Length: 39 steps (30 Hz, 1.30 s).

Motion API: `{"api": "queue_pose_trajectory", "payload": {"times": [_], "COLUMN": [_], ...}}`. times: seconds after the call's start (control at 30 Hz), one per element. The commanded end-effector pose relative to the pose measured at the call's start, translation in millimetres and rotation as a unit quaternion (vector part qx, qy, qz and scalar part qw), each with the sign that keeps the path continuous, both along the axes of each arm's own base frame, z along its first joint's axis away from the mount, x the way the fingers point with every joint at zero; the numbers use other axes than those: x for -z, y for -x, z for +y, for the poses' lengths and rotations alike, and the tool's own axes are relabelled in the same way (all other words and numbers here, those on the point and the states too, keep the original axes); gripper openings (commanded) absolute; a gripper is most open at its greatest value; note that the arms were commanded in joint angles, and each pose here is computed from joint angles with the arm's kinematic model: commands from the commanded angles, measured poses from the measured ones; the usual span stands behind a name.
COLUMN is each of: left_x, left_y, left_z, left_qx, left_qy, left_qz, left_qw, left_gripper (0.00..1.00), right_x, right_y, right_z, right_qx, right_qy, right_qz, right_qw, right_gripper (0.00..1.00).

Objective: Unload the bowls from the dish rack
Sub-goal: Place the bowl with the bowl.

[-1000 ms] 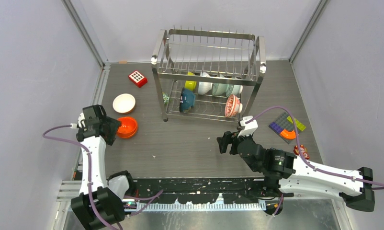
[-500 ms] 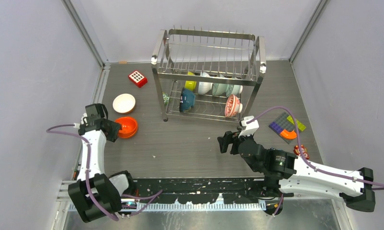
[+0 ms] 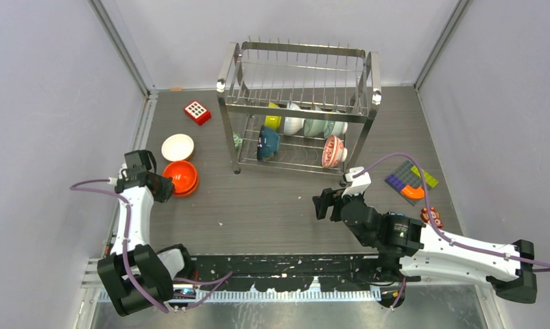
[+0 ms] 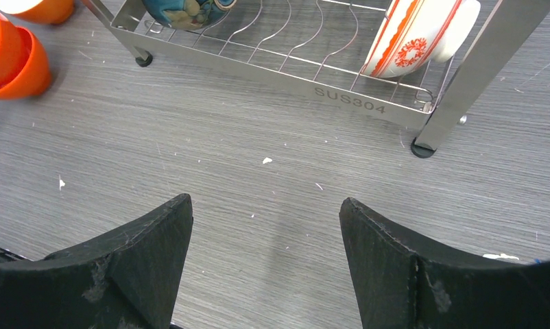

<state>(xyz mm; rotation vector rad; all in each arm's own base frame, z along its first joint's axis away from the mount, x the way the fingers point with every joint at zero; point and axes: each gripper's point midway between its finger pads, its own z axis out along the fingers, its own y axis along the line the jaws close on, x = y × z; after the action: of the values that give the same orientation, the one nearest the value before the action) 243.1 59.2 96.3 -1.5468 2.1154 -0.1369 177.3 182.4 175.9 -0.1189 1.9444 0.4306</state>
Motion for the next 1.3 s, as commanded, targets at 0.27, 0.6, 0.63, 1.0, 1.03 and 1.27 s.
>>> {"api": "queue_pose_trajectory", "payload": {"times": [0.27,0.6,0.63,1.0,1.03,1.27], "left_x": [-31,-21,-19,-7,-7,0], "left_y": [-17,-17,-17,-13,-14,-8], "left_z": [-3,-19,-19,-7,-7,2], "left_qx": [0.007,-0.009,-0.012,-0.034,-0.034,-0.045], "left_qy": [-0.006,0.044,0.045,0.022,0.022,0.005], "left_qz": [-0.088,-0.121,-0.122,-0.109,-0.109,-0.077], "left_qw": [0.996,0.992,0.991,0.993,0.993,0.996], "left_gripper": [0.0,0.0,0.0,0.0,0.0,0.0], "right_x": [-11,-12,-12,-10,-10,-9], "right_y": [-4,-4,-3,-2,-2,-2], "right_z": [-4,-4,-5,-10,-11,-13], "right_qx": [0.021,0.019,0.019,0.023,0.024,0.027], "right_qy": [-0.024,-0.026,-0.027,-0.03,-0.03,-0.028], "right_qz": [-0.014,-0.015,-0.015,-0.014,-0.014,-0.015], "right_qw": [0.999,0.999,0.999,0.999,0.999,0.999], "right_gripper": [0.83,0.83,0.83,0.83,0.83,0.83]}}
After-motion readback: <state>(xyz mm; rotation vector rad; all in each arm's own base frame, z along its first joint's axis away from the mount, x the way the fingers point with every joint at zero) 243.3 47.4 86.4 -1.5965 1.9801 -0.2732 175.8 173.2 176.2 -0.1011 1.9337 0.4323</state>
